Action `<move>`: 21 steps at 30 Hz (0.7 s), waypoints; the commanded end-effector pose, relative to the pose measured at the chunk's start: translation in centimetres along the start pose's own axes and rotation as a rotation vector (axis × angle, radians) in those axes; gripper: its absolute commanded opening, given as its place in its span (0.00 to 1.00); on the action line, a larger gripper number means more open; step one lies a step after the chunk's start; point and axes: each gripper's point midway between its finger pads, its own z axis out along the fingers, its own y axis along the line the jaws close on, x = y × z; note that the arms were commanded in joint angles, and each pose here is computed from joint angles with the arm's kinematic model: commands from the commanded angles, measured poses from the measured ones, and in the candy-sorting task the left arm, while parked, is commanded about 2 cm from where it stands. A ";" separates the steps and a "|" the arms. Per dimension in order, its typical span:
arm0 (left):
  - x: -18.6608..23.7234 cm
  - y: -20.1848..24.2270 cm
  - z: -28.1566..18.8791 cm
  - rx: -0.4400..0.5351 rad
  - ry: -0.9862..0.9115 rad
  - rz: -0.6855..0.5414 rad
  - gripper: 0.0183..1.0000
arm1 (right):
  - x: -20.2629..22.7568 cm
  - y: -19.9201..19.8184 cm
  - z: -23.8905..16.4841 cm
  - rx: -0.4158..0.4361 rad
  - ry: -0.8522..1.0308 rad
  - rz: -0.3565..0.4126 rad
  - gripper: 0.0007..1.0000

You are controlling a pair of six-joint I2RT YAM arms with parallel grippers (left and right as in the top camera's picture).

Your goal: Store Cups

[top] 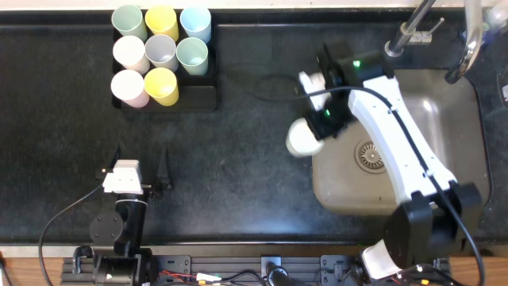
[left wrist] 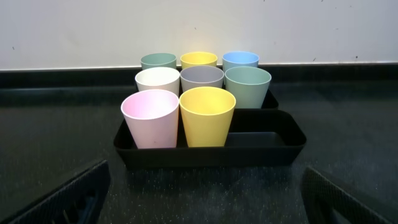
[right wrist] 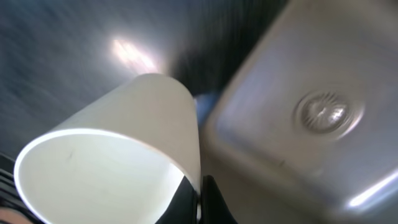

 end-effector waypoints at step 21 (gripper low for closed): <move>0.0 0.1 0.0 -0.005 -0.005 -0.008 1.00 | -19.5 12.7 -4.0 0.086 -0.361 -0.293 0.04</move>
